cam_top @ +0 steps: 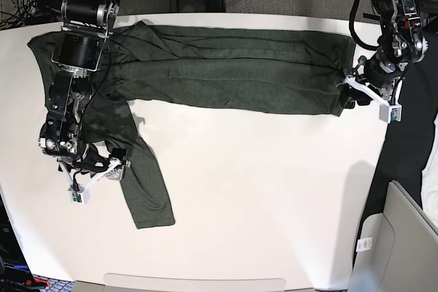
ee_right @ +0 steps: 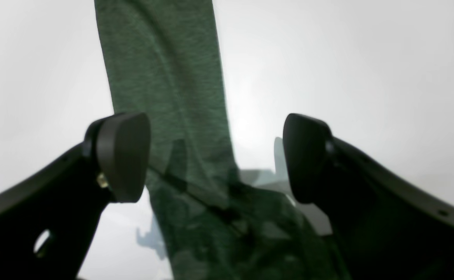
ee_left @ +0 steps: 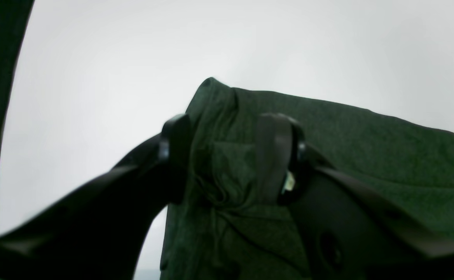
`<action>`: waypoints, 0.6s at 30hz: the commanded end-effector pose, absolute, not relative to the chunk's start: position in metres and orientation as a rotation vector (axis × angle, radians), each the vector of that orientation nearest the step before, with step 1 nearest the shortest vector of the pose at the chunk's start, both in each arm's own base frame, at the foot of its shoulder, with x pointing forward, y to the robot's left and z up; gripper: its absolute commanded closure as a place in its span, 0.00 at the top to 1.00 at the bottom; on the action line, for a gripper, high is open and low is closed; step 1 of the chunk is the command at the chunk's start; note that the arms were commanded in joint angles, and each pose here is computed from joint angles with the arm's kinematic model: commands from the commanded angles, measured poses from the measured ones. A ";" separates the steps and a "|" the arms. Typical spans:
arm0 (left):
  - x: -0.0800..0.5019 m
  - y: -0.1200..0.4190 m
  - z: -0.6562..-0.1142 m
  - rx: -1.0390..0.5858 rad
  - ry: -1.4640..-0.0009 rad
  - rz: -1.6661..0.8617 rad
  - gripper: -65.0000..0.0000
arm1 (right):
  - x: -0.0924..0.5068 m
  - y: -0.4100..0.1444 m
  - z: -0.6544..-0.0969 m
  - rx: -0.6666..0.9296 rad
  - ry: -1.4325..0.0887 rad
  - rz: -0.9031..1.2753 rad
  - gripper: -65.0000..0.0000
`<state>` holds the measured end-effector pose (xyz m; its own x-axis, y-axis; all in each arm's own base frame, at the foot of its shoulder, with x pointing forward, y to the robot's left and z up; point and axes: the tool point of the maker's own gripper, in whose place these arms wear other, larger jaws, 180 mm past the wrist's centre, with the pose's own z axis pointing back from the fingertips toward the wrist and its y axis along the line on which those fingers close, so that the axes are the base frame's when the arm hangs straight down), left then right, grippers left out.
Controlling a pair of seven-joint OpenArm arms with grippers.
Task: Fold the T-shirt properly
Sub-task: 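Grasp the trailing sleeve with the right gripper, then lift the sleeve with the right gripper and carry it over the folded body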
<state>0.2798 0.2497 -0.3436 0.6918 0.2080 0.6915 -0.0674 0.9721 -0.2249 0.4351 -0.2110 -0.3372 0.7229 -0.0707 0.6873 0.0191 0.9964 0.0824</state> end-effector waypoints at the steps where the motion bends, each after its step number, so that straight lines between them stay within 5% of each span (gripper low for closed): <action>1: 0.288 0.254 -0.329 -0.177 -0.842 0.138 0.41 | 0.446 -0.216 -0.323 0.069 -0.802 -0.057 0.84; 18: 0.287 0.253 -0.330 -0.179 -0.840 0.139 0.41 | 0.430 -0.195 -0.388 0.138 -0.639 -0.055 0.81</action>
